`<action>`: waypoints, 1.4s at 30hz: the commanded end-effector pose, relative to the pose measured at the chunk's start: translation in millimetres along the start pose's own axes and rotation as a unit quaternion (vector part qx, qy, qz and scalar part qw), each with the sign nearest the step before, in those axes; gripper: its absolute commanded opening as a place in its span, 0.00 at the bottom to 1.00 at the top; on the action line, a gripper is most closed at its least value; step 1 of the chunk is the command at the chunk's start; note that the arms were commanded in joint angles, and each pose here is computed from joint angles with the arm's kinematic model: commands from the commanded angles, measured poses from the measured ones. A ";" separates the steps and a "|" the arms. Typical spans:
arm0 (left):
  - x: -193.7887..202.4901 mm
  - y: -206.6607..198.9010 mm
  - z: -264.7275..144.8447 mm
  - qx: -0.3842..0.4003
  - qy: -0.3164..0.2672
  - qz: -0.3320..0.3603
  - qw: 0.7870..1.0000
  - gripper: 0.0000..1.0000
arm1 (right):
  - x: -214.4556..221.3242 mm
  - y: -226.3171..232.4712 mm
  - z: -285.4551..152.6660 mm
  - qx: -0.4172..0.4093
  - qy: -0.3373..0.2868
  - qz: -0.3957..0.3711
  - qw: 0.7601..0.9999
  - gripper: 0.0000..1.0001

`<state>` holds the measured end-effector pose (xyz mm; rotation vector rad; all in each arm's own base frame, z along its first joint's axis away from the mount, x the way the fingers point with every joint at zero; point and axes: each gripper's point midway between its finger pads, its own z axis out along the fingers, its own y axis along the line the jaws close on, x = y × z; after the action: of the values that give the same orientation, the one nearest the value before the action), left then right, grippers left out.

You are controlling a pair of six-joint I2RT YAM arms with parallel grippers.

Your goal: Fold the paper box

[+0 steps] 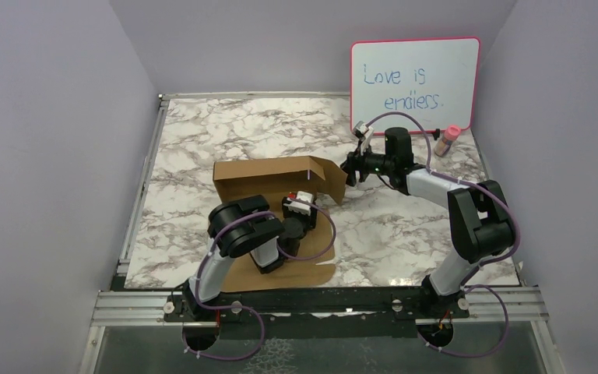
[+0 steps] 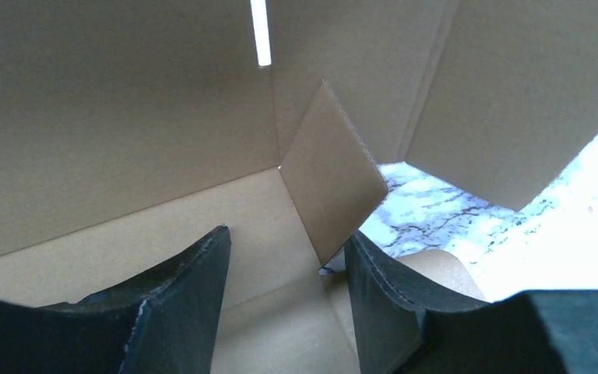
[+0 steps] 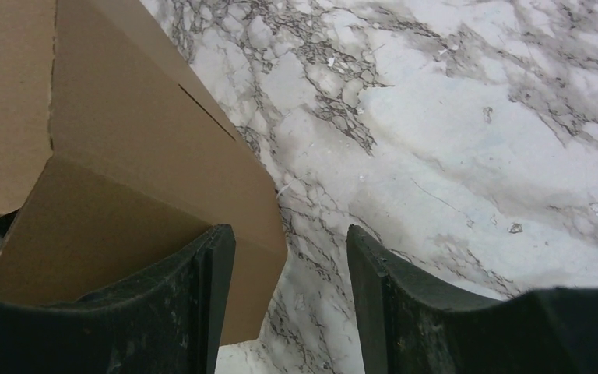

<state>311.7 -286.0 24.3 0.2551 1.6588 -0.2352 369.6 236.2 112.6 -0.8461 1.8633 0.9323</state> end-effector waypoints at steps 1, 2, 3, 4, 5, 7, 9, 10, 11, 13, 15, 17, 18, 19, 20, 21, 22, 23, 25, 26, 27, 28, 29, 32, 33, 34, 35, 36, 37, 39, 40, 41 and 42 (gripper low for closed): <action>-1.0 7.9 -0.4 0.009 0.003 -0.086 0.996 0.54 | 4.8 18.9 6.4 -0.053 -0.007 -0.017 0.998 0.59; -0.4 9.4 -0.9 0.010 0.005 -0.094 0.996 0.52 | 5.2 21.3 7.1 -0.058 -0.007 -0.019 0.998 0.59; -1.3 10.1 -1.0 0.012 0.004 -0.100 0.995 0.51 | 5.7 23.1 7.8 -0.062 -0.007 -0.021 0.998 0.59; -0.6 11.0 -1.5 0.012 0.006 -0.101 0.995 0.51 | 7.3 25.3 8.7 -0.068 -0.006 -0.022 0.997 0.59; -0.4 10.9 -1.9 0.014 0.006 -0.101 0.995 0.50 | 8.5 28.0 9.5 -0.074 -0.005 -0.023 0.997 0.59; 0.1 10.2 -2.2 0.015 0.006 -0.103 0.995 0.49 | 9.2 32.3 10.9 -0.083 -0.006 -0.026 0.996 0.58; 1.3 9.8 -2.4 0.017 0.008 -0.106 0.994 0.48 | 10.3 36.1 12.0 -0.089 -0.008 -0.029 0.996 0.58; 1.9 9.7 -2.3 0.018 0.009 -0.106 0.994 0.48 | 10.4 37.4 12.4 -0.091 -0.008 -0.030 0.995 0.58; 2.5 9.1 -2.8 0.021 0.010 -0.106 0.994 0.48 | 9.9 38.9 12.6 -0.092 -0.009 -0.033 0.995 0.58; 2.3 8.3 -3.0 0.023 0.010 -0.108 0.994 0.48 | 8.6 41.4 13.7 -0.095 -0.012 -0.037 0.995 0.58; 2.1 5.9 -3.6 0.030 0.011 -0.111 0.993 0.48 | 6.2 43.4 14.5 -0.096 -0.017 -0.040 0.994 0.58; 2.2 3.7 -4.5 0.037 0.011 -0.113 0.993 0.48 | 3.2 47.3 16.3 -0.098 -0.023 -0.046 0.994 0.58; 1.5 3.3 -4.9 0.039 0.010 -0.114 0.993 0.48 | 2.9 50.2 17.3 -0.102 -0.025 -0.048 0.993 0.58; 1.3 3.1 -5.5 0.041 0.010 -0.114 0.993 0.48 | 1.8 52.8 18.4 -0.104 -0.029 -0.051 0.993 0.58; 0.2 3.0 -6.0 0.042 0.009 -0.115 0.992 0.48 | 2.1 55.8 19.7 -0.108 -0.030 -0.051 0.992 0.58; -0.4 2.8 -6.6 0.044 0.008 -0.115 0.992 0.48 | 1.3 58.2 20.5 -0.111 -0.032 -0.050 0.992 0.58; -1.7 2.7 -6.9 0.045 0.007 -0.116 0.992 0.48 | -0.7 60.2 21.3 -0.115 -0.035 -0.049 0.992 0.58; -2.2 2.5 -7.1 0.046 0.006 -0.115 0.992 0.48 | -2.5 61.4 22.3 -0.116 -0.038 -0.045 0.992 0.58; -2.1 2.2 -7.5 0.047 0.007 -0.114 0.992 0.49 | -8.5 62.9 22.8 -0.116 -0.045 -0.039 0.991 0.58; -1.6 1.7 -7.8 0.049 0.007 -0.114 0.992 0.49 | -11.5 62.7 23.1 -0.115 -0.048 -0.039 0.991 0.58; -1.6 1.9 -7.4 0.048 0.007 -0.113 0.992 0.49 | -13.8 62.2 23.2 -0.111 -0.048 -0.028 0.992 0.58; -0.2 1.9 -7.4 0.049 0.009 -0.111 0.993 0.50 | -15.5 61.3 23.5 -0.108 -0.047 -0.023 0.993 0.58; 1.0 1.8 -7.3 0.049 0.010 -0.110 0.993 0.51 | -16.2 61.4 23.5 -0.107 -0.046 -0.020 0.993 0.58; 2.6 -1.5 -6.9 0.057 0.012 -0.105 0.993 0.52 | -20.8 57.8 23.7 -0.095 -0.045 -0.015 0.994 0.58; 3.5 -2.2 -6.7 0.058 0.013 -0.102 0.993 0.52 | -22.2 56.8 23.8 -0.092 -0.044 -0.014 0.995 0.58; 5.8 -2.6 -6.8 0.059 0.015 -0.101 0.993 0.53 | -22.3 54.6 24.4 -0.088 -0.043 -0.012 0.995 0.58; 7.8 -2.4 -7.2 0.060 0.018 -0.099 0.993 0.55 | -22.2 53.7 25.5 -0.085 -0.042 -0.009 0.995 0.58; 8.6 -2.5 -8.1 0.061 0.019 -0.099 0.993 0.57 | -22.1 51.3 26.2 -0.080 -0.041 -0.008 0.996 0.58; 8.3 -2.3 -9.2 0.062 0.018 -0.099 0.993 0.59 | -20.2 49.7 27.0 -0.076 -0.039 -0.005 0.996 0.58; 3.1 -1.6 -11.8 0.066 0.014 -0.101 0.993 0.62 | -14.2 45.8 28.8 -0.068 -0.033 0.000 0.997 0.58; 0.9 -0.6 -13.0 0.066 0.012 -0.100 0.993 0.63 | -11.4 44.3 29.4 -0.064 -0.031 0.002 0.997 0.58; -0.6 0.4 -14.5 0.066 0.012 -0.100 0.993 0.64 | -8.9 43.4 29.8 -0.062 -0.029 0.003 0.998 0.58; -3.2 0.5 -15.4 0.067 0.010 -0.102 0.992 0.65 | -7.7 42.4 30.1 -0.060 -0.028 0.005 0.998 0.58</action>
<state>310.1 -277.3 26.6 0.1595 1.6920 -0.4252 347.0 276.4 123.9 -0.8849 1.7622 1.0727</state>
